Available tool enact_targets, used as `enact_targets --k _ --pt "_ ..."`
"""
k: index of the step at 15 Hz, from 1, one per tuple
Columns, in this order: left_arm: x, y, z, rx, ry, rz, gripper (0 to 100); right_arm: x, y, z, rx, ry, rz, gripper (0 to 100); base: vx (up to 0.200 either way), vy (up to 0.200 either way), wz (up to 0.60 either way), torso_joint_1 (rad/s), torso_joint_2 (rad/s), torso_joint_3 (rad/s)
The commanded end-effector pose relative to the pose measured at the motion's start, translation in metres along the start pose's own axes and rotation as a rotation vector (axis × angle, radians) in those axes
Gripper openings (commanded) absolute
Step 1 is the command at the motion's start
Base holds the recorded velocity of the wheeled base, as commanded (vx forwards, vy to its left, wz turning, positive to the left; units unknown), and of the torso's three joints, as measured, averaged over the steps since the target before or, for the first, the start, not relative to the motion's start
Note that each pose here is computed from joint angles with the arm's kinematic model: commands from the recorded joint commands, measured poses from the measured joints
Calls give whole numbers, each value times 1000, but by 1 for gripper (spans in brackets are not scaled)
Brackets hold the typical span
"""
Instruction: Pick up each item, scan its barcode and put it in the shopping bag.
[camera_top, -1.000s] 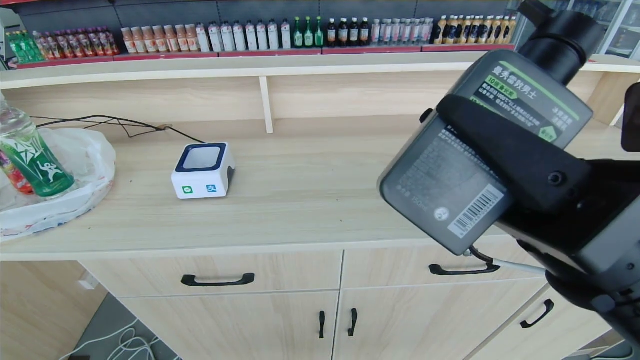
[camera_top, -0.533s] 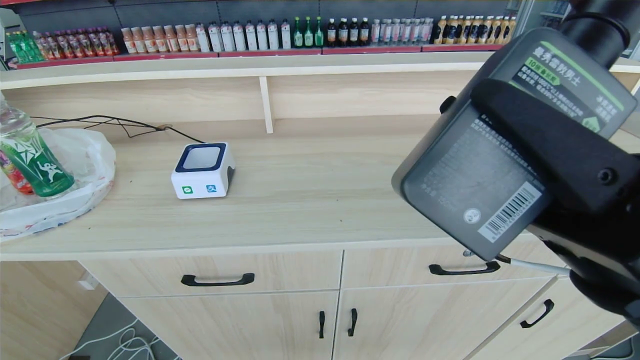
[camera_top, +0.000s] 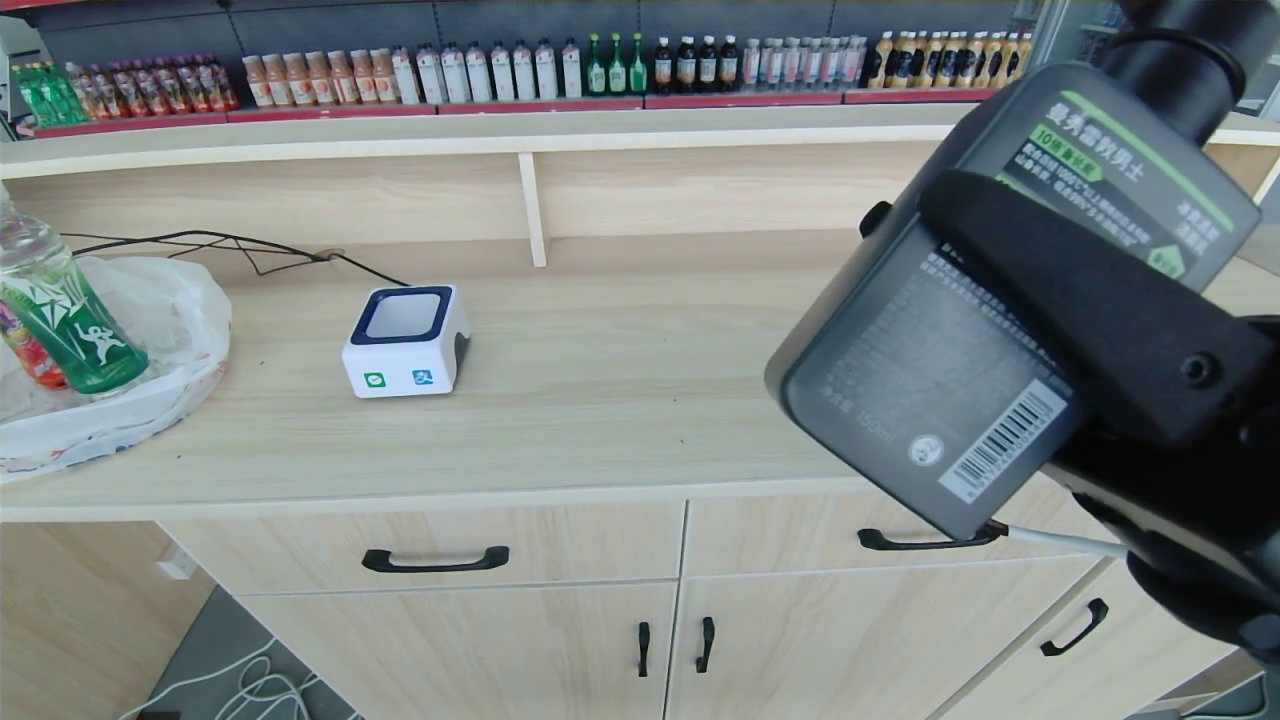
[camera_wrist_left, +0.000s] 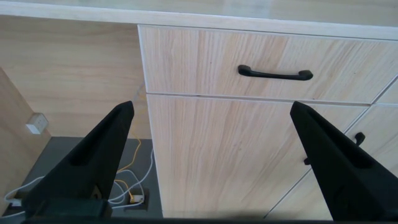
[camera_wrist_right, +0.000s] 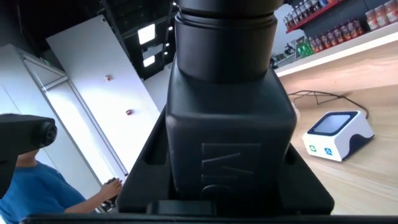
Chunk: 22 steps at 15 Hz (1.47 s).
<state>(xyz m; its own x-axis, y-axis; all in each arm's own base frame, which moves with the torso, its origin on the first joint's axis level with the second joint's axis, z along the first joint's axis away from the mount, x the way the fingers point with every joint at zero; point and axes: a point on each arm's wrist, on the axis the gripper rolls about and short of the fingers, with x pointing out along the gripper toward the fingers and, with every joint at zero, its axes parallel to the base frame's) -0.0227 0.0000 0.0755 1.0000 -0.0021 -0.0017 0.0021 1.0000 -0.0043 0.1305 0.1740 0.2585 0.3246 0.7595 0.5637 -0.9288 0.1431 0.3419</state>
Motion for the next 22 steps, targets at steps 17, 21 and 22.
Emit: enact_targets --k 17,21,22 --pt "0 0 0 0 0 1 100 -4 -9 -16 -109 52 -54 0 0 0 0 0 0 0" --pt "0 0 0 0 0 1 100 -2 -19 -25 -281 48 -178 0 0 0 0 0 0 0" --pt "0 0 0 0 0 1 100 -2 -21 -28 -332 51 -213 0 0 0 0 0 0 0"
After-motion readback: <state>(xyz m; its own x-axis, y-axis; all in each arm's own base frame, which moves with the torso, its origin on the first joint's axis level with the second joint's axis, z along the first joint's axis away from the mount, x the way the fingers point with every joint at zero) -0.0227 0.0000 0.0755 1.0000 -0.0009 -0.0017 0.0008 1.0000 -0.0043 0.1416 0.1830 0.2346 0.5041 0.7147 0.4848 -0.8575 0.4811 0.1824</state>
